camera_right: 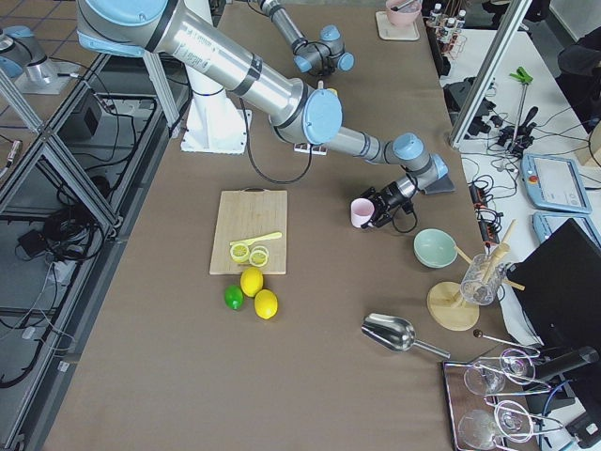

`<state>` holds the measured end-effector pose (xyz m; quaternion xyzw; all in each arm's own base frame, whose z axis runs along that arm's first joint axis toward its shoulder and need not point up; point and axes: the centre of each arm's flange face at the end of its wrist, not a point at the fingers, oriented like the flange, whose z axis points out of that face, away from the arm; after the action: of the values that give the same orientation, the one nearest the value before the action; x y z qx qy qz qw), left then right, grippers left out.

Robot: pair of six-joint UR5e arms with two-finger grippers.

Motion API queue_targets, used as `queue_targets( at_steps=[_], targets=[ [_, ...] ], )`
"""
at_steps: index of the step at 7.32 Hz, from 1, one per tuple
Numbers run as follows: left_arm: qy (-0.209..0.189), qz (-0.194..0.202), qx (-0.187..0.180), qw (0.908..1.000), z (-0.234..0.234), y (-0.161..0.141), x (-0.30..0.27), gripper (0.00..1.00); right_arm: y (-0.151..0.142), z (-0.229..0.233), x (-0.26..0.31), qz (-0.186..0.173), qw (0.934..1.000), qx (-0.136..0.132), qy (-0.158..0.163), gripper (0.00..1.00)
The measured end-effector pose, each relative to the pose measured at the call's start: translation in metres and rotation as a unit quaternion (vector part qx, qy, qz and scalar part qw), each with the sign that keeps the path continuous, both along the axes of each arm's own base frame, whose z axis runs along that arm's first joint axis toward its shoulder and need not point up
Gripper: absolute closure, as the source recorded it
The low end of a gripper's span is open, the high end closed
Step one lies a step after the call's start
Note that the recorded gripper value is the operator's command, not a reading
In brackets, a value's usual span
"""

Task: Place cup on cup holder

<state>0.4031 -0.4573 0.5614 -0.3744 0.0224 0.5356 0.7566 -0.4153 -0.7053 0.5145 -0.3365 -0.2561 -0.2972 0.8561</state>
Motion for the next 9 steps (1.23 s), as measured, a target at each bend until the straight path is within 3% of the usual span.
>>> queue_targets(
  at_steps=[3, 6, 9],
  targets=[
    [0.000, -0.010, -0.013, 0.9999, 0.004, 0.004, -0.001, 0.29, -0.006, -0.004, 0.008, 0.000, 1.0000, 0.003, -0.004, 1.00],
    [0.000, -0.011, -0.015, 0.9998, 0.004, 0.005, -0.001, 0.53, -0.036, -0.035, 0.052, 0.008, 0.9994, 0.004, -0.033, 1.00],
    [0.006, -0.027, -0.010, 0.9996, 0.001, -0.009, -0.018, 0.46, -0.072, -0.087, 0.095, 0.026, 0.9952, 0.056, -0.077, 1.00]
  ],
)
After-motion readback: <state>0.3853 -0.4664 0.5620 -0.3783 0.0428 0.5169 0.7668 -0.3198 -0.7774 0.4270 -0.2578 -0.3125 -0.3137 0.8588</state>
